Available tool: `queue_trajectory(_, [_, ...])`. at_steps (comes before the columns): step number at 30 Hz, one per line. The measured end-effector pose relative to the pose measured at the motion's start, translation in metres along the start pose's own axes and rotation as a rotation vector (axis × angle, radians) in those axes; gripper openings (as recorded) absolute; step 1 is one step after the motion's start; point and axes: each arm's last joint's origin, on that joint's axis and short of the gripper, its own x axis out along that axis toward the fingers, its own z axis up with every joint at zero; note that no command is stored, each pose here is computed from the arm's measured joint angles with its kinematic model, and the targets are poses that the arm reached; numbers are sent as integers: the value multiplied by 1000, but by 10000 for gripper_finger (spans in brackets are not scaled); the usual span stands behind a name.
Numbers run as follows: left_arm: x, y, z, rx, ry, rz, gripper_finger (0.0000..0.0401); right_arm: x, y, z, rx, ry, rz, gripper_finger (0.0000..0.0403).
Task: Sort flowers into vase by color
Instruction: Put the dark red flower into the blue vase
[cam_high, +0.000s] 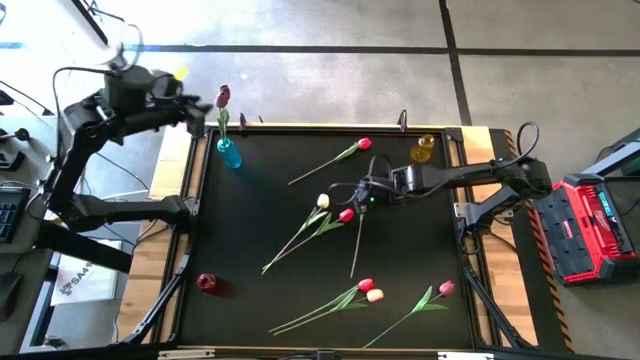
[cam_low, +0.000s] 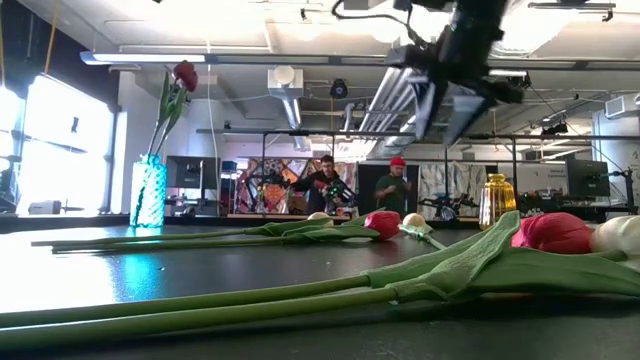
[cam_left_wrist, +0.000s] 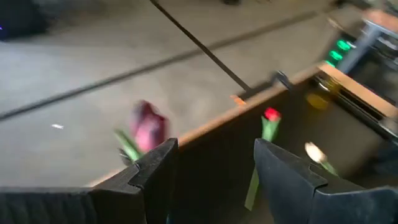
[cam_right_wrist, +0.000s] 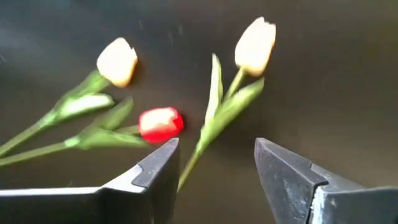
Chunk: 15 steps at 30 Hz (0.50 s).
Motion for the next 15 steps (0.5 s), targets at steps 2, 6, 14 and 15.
queue_trajectory(2, [7, -7, -3, 5, 32, -48, 198, 7, -4, -9, 20, 43, -19, 197])
queue_trajectory(6, [18, -22, -11, 32, 89, -101, 197, 15, -9, -29, 31, 127, -41, 197])
queue_trajectory(14, [42, -60, -30, 110, 163, -220, 197, 14, -5, -68, -50, 271, 2, 197])
queue_trajectory(15, [45, -66, -32, 124, 165, -236, 197, 12, -4, -72, -64, 279, 11, 197])
